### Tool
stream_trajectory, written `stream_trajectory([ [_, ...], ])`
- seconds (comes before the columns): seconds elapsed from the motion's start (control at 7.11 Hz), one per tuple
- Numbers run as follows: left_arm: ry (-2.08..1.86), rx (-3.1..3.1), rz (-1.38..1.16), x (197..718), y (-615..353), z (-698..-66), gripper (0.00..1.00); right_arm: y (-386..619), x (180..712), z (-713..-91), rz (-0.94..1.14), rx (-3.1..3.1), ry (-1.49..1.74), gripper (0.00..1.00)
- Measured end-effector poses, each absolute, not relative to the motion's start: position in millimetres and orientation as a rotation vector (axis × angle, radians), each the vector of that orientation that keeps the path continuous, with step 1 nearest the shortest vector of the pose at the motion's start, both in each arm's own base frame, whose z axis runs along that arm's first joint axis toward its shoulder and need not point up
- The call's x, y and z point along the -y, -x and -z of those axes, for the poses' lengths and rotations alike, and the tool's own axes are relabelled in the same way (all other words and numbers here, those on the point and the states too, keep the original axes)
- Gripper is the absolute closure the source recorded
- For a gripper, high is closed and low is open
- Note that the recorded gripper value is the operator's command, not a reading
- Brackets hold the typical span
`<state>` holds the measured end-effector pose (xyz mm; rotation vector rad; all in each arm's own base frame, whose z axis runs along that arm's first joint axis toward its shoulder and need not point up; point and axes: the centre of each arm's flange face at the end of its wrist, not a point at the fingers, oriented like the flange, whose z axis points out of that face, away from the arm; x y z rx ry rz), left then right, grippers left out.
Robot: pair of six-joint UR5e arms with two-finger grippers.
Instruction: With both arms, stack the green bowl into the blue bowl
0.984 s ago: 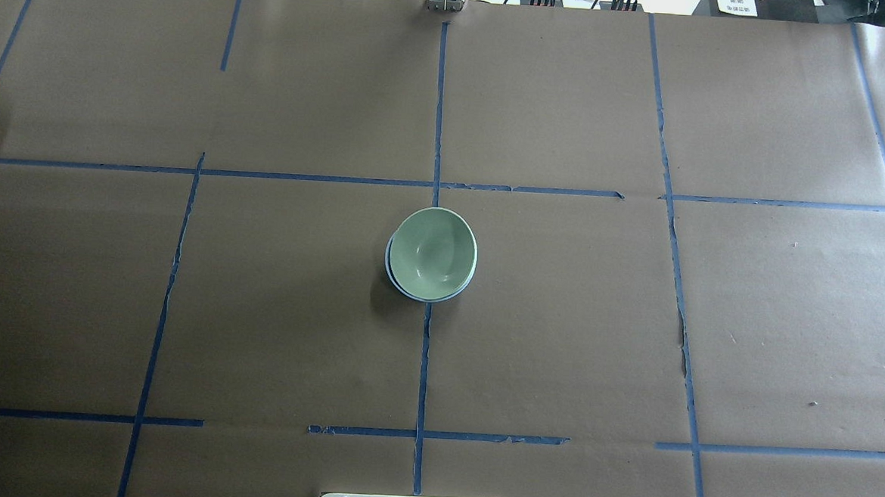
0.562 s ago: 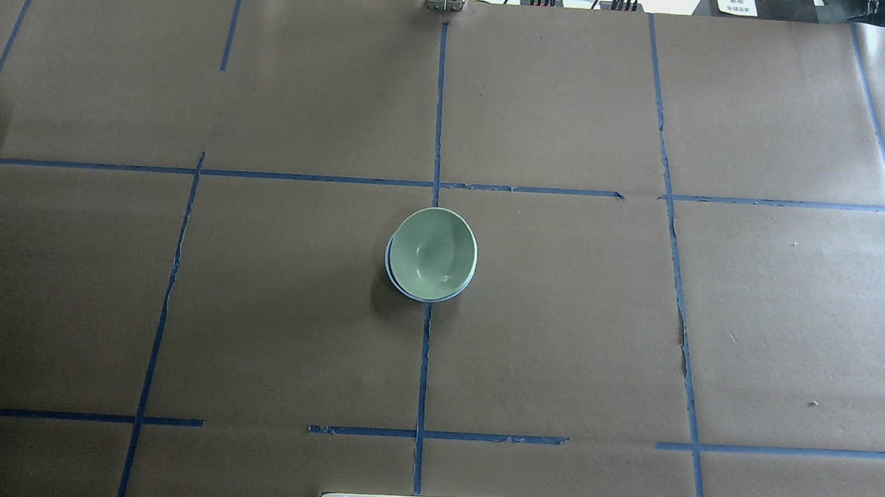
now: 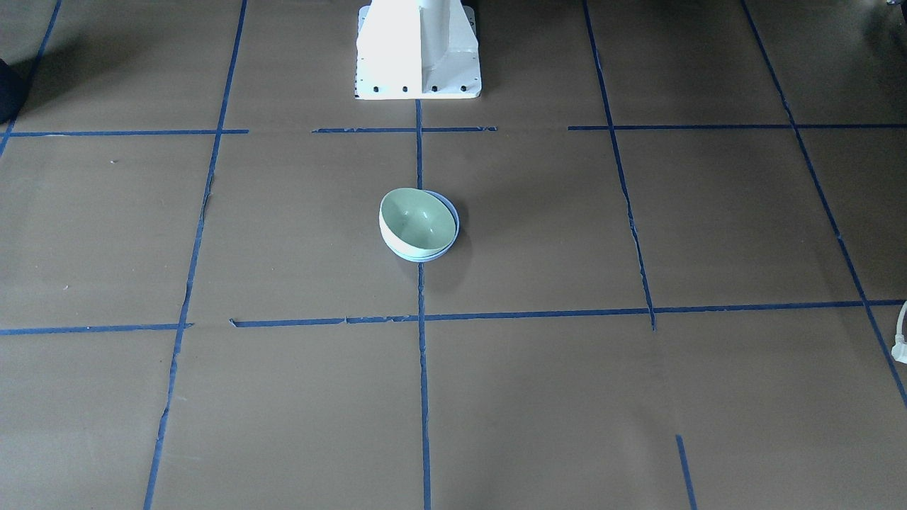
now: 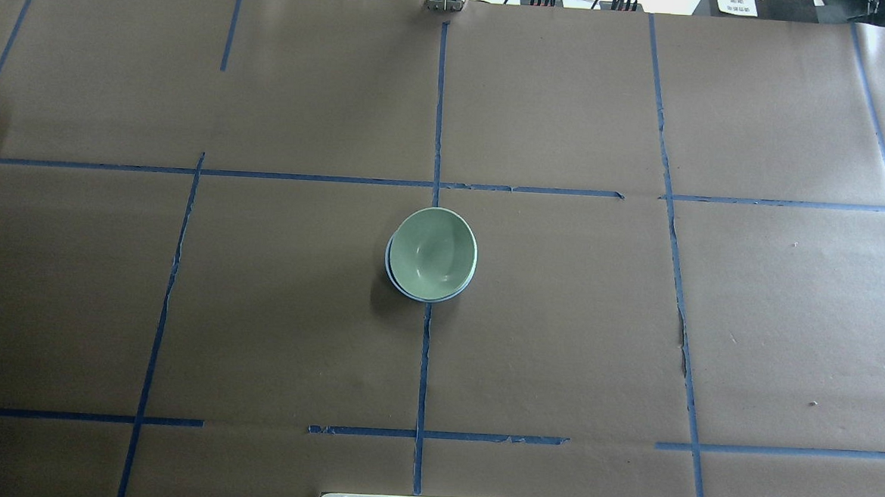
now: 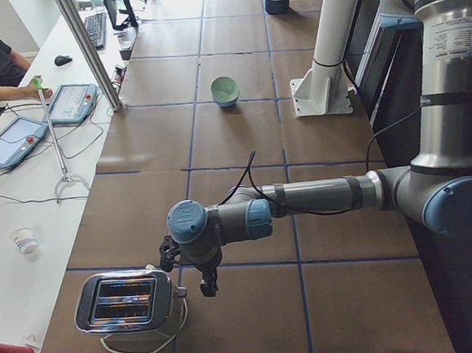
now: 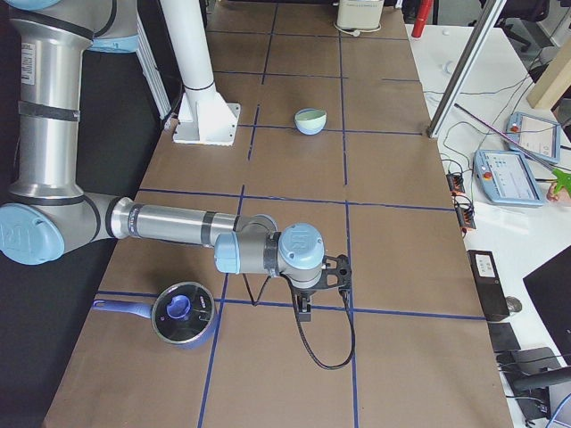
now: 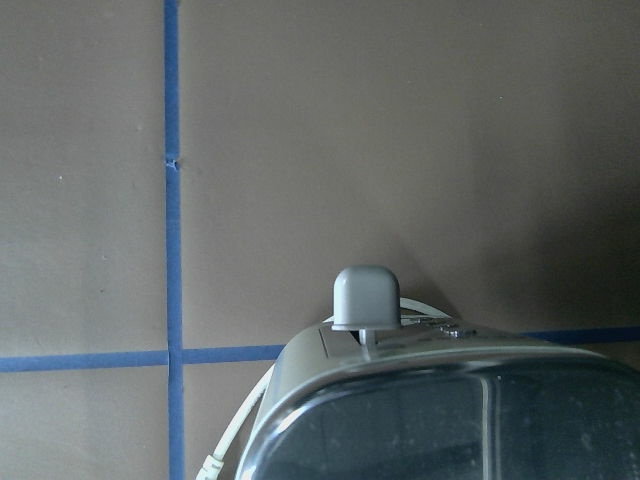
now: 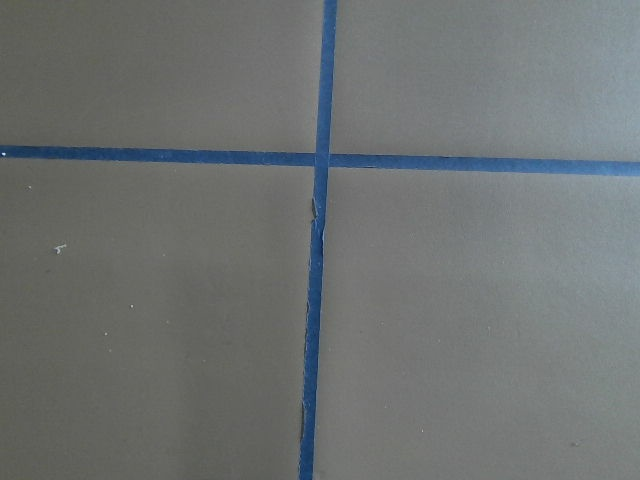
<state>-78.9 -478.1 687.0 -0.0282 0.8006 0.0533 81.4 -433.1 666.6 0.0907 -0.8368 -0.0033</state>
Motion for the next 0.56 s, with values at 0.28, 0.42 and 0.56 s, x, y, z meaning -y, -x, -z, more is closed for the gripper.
stream_trajectory([
  [0.28, 0.025, -0.816, -0.049, 479.1, 78.3, -684.8, 0.0, -81.5, 432.8, -666.8, 0.003, 0.836, -0.09, 0.0],
  [0.42, 0.026, -0.817, -0.047, 479.2, 78.3, -684.8, 0.0, -81.4, 432.0, -667.8, 0.002, 0.836, -0.088, 0.0],
  [0.56, 0.027, -0.817, -0.046, 479.3, 78.3, -684.8, 0.0, -81.3, 431.2, -669.2, 0.001, 0.836, -0.085, 0.0],
])
